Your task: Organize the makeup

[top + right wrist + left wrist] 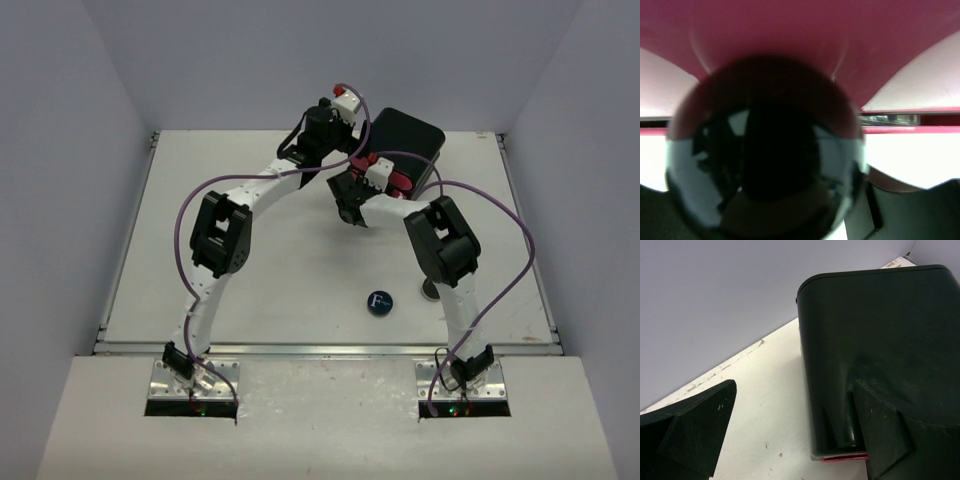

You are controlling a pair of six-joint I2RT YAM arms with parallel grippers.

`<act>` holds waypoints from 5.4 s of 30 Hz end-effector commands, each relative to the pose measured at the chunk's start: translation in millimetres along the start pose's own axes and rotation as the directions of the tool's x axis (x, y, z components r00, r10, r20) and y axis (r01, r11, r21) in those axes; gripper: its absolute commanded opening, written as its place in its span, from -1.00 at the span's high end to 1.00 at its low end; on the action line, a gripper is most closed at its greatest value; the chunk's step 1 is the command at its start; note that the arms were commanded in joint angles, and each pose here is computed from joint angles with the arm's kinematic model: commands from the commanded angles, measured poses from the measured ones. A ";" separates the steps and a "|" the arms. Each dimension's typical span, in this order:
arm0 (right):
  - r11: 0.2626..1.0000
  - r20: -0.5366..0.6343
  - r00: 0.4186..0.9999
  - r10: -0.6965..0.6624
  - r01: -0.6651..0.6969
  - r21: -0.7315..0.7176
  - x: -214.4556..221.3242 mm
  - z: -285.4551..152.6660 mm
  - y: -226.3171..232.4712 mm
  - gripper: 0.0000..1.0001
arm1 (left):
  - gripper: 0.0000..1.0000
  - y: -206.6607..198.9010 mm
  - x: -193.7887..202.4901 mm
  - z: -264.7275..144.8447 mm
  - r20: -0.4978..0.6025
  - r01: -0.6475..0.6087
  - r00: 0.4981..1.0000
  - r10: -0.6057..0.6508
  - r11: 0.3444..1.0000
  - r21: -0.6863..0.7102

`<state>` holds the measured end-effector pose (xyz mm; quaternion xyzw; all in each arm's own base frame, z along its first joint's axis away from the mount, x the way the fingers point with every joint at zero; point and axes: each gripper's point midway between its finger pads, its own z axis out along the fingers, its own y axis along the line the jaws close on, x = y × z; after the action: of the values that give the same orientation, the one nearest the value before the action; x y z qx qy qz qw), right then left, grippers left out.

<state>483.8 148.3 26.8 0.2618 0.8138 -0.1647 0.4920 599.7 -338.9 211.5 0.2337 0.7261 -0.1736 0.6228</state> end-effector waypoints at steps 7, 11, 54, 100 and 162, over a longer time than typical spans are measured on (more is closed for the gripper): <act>0.998 0.104 0.993 -0.060 0.058 0.020 -16.4 9.1 -8.7 -0.08 | -0.99 8.9 -50.4 -11.0 0.117 0.007 0.993 -0.004 1.000 -0.026; 0.999 0.089 0.995 -0.045 0.045 -0.002 -17.3 5.3 -7.7 -0.11 | -0.99 9.3 -51.9 -10.9 0.119 0.005 0.993 -0.002 1.000 -0.028; 1.000 0.116 0.993 -0.001 0.004 -0.024 -13.1 11.7 -13.5 0.49 | -0.99 19.0 -50.2 -13.3 0.110 0.022 0.994 -0.018 0.999 -0.041; 0.980 -0.081 0.987 -0.141 0.128 -0.151 46.3 -91.6 -47.2 -0.35 | -1.00 25.6 -54.2 -32.7 0.074 -0.010 0.997 0.016 0.997 -0.082; 0.964 -0.612 0.756 -0.231 0.093 -0.248 82.3 -95.0 -260.7 -0.01 | -1.00 105.5 71.3 -261.7 -0.282 -0.016 0.958 -0.057 0.968 -0.250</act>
<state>213.7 12.2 -8.6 0.1759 0.9728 -0.0256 0.1486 428.8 -104.0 173.9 0.1789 0.8415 -0.0514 0.5071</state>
